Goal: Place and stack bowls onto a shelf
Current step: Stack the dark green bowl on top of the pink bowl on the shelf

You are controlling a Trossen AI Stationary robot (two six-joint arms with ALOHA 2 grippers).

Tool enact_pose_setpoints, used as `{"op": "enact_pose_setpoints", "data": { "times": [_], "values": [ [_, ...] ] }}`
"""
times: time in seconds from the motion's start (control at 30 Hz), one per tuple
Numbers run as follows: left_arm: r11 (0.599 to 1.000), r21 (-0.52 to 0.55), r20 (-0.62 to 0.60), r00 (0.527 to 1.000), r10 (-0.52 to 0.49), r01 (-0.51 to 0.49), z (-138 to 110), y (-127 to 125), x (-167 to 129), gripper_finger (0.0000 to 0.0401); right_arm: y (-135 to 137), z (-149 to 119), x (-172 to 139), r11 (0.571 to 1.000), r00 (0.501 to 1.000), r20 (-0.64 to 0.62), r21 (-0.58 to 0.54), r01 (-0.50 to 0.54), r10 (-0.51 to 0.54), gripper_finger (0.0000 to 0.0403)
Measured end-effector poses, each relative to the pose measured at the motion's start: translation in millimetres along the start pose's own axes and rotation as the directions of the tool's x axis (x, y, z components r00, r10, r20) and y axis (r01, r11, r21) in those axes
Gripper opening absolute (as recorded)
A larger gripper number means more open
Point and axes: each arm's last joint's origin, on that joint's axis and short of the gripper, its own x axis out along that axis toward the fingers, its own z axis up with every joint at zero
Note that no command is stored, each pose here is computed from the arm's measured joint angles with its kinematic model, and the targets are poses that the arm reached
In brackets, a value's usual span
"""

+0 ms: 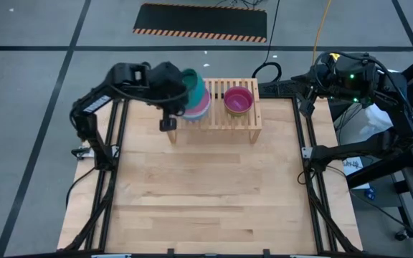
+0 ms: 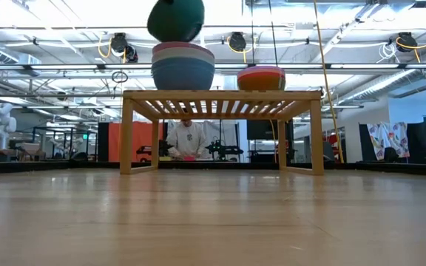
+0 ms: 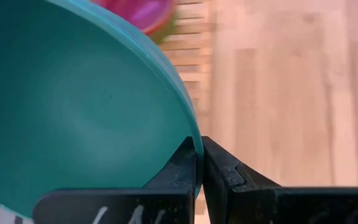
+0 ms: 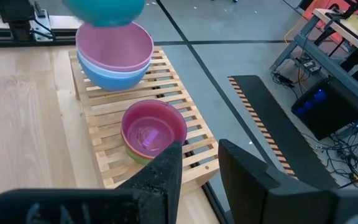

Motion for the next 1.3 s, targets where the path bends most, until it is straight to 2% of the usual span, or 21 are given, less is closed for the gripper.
{"op": "enact_pose_setpoints", "data": {
  "times": [0.1,0.33,0.53,0.7,0.8,0.9,1.13,1.3],
  "values": [
    [0.998,-0.05,0.028,0.999,0.029,-0.028,-6,2,-15,0.001,0,0,0,1.0,1.0,0.0,0.0,0.0,0.0,0.01],
    [0.992,-0.128,0.103,0.995,0.019,-0.005,-18,-1,-44,0.001,0,0,0,1.0,1.0,0.0,0.0,0.0,0.0,0.01],
    [0.966,-0.258,0.122,0.992,0.031,0.002,-25,5,-53,0.001,0,0,0,1.0,1.0,0.0,0.0,0.0,0.0,0.01],
    [0.944,-0.303,0.157,0.984,-0.089,0.133,-25,7,-52,0.001,0,0,0,1.0,1.0,0.0,0.015,0.0,0.0,0.01],
    [0.912,-0.365,0.159,0.978,-0.137,0.187,-25,6,-49,0.001,0,0,0,1.0,1.0,0.0,0.015,0.0,0.0,0.01],
    [0.875,-0.397,0.17,0.959,-0.228,0.278,-26,2,-47,0.001,0,0,0,1.0,1.0,0.0,0.015,0.0,0.0,0.01],
    [0.777,-0.432,0.11,0.882,-0.457,0.457,-20,-30,-28,0.001,0,0,0,1.0,1.0,0.0,0.01,0.0,0.0,0.01],
    [0.757,-0.445,-0.011,0.843,-0.538,0.478,-20,-65,-8,0.001,0,0,0,1.0,1.0,0.001,-0.022,0.0,0.0,0.01]
  ]
}}
